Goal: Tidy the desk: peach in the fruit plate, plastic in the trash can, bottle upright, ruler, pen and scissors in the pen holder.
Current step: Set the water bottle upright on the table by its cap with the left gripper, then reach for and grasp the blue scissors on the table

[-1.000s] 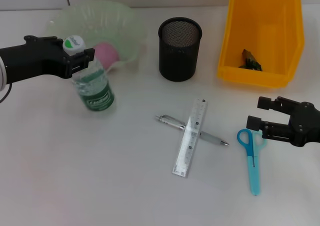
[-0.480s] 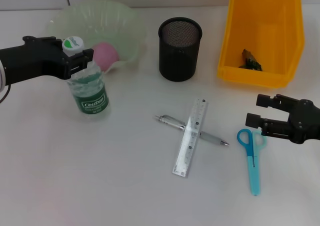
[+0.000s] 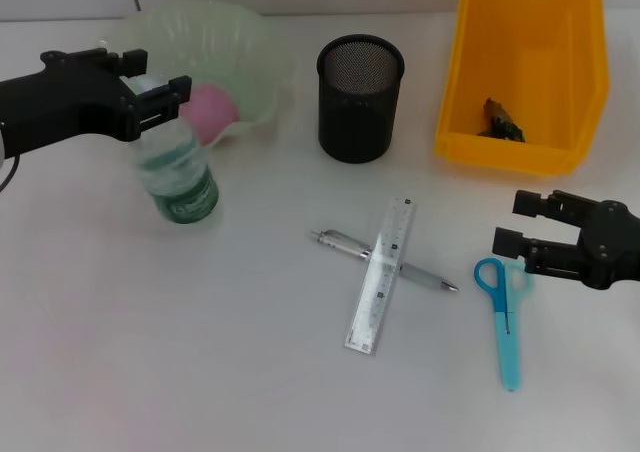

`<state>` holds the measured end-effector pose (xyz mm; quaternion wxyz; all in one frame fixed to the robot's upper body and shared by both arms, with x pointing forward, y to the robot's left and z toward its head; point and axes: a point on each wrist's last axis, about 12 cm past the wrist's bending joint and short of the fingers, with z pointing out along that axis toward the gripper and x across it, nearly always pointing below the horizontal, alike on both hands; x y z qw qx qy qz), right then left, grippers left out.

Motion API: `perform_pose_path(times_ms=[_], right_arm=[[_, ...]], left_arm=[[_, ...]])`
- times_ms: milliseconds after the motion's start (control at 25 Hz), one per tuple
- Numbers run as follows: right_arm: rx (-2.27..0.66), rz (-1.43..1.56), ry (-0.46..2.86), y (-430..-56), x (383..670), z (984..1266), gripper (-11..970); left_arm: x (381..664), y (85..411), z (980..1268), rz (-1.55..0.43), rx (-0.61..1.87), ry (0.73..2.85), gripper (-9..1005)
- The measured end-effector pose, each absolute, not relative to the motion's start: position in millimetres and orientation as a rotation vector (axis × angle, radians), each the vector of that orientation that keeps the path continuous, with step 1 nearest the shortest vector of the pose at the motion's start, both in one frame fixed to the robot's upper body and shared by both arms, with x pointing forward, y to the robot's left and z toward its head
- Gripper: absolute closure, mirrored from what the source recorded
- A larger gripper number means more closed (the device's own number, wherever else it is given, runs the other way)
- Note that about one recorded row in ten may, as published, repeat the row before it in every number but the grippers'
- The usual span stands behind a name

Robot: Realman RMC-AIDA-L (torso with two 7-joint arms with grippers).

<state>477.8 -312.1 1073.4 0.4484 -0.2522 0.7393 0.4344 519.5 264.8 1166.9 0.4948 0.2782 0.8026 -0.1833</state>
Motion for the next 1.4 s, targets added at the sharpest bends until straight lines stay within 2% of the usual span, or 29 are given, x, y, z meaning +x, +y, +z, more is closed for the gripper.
perform_pose_path(times_ms=[240,360,400,440,480,520,560,640,680,720,760,800,840,960,1120,1160,1400], right_arm=[[-0.625,1.074,1.830,-313,477,1074,114],[-0.617,1.064,1.834,-318,478,1081,115],[-0.602,1.050,1.842,-325,479,1093,115],[-0.602,1.050,1.842,-325,479,1093,115],[-0.574,1.007,1.922,-340,485,1125,115],[-0.573,0.953,2.032,-345,489,1152,115],[-0.573,0.953,2.032,-345,489,1152,115],[-0.601,0.854,2.143,-343,493,1181,116],[-0.620,0.771,2.225,-338,495,1197,116],[-0.620,0.771,2.225,-338,495,1197,116],[-0.628,0.629,2.356,-325,500,1218,116],[-0.628,0.629,2.356,-325,500,1218,116],[-0.613,0.547,2.430,-316,503,1227,117],[-0.565,0.340,2.637,-276,519,1247,117],[-0.552,0.302,2.724,-252,527,1240,118],[-0.553,0.304,2.756,-238,533,1232,118],[-0.581,0.383,2.834,-221,548,1211,119]], left_arm=[[520,264,1170,-0.451,0.700,1.910,369],[515,264,1182,-0.422,0.725,1.867,236],[513,264,1186,-0.411,0.736,1.852,191],[513,264,1186,-0.411,0.736,1.852,191],[492,256,1193,-0.425,0.876,1.714,191],[486,251,1187,-0.478,0.916,1.680,191],[486,251,1187,-0.478,0.916,1.680,191],[482,247,1181,-0.529,0.943,1.651,192],[474,237,1157,-0.666,1.001,1.586,192],[471,231,1141,-0.749,1.019,1.554,192],[469,228,1130,-0.803,1.039,1.525,192],[469,228,1130,-0.803,1.039,1.525,192],[466,221,1105,-0.922,1.062,1.472,192],[465,217,1077,-1.003,1.085,1.434,192],[460,220,1057,-0.961,1.121,1.410,193],[459,221,1055,-0.945,1.126,1.398,193],[461,223,1052,-0.904,1.125,1.362,193]])
